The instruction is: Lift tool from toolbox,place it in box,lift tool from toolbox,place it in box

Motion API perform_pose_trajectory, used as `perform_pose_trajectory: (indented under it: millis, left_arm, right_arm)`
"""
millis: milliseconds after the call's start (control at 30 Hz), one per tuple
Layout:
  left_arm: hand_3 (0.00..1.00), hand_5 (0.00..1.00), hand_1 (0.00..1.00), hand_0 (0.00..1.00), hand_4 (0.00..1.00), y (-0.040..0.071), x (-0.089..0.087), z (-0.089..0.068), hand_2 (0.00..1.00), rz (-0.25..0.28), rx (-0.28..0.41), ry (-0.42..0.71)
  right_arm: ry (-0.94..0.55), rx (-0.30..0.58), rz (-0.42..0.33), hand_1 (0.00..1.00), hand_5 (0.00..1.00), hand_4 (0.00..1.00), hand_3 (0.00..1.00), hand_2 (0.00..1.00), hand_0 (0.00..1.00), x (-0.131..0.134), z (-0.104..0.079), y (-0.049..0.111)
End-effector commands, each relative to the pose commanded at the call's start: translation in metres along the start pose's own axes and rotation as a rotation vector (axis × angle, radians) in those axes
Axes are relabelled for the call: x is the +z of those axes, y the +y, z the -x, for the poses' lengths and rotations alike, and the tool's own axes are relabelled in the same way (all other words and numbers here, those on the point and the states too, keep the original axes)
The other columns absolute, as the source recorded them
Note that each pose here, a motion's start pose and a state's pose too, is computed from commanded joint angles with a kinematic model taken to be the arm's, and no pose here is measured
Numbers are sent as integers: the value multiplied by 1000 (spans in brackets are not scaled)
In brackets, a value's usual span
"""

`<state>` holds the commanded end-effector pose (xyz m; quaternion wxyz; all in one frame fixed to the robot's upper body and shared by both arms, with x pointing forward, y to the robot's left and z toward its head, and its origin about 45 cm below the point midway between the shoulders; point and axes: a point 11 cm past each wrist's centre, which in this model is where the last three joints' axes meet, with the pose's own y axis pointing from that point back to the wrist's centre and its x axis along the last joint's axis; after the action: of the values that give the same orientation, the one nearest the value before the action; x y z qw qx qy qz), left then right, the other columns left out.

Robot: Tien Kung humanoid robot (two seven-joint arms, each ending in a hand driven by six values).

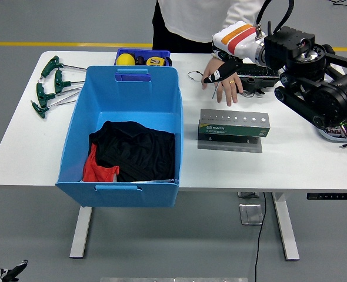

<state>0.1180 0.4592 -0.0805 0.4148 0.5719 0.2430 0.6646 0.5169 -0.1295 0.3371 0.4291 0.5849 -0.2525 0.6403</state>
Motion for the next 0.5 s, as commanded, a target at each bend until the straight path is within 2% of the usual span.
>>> perform_pose_trajectory:
  millis: [67,367,500]
  left_arm:
    - [683,683,476,533,747,0,0,0,650,1,0,1]
    - [683,682,477,534,746,0,3,0,652,6,-1,4]
    - [683,683,478,535,746,0,3,0,652,7,0,4]
  right_arm:
    - [-5,14,-8,2,736,998,49,22,2,-2,-8,0]
    - [-53,136,-97,2,733,998,48,23,2,-35,-63,4]
    - [-70,171,-150,2,733,998,49,23,2,-56,-77,6]
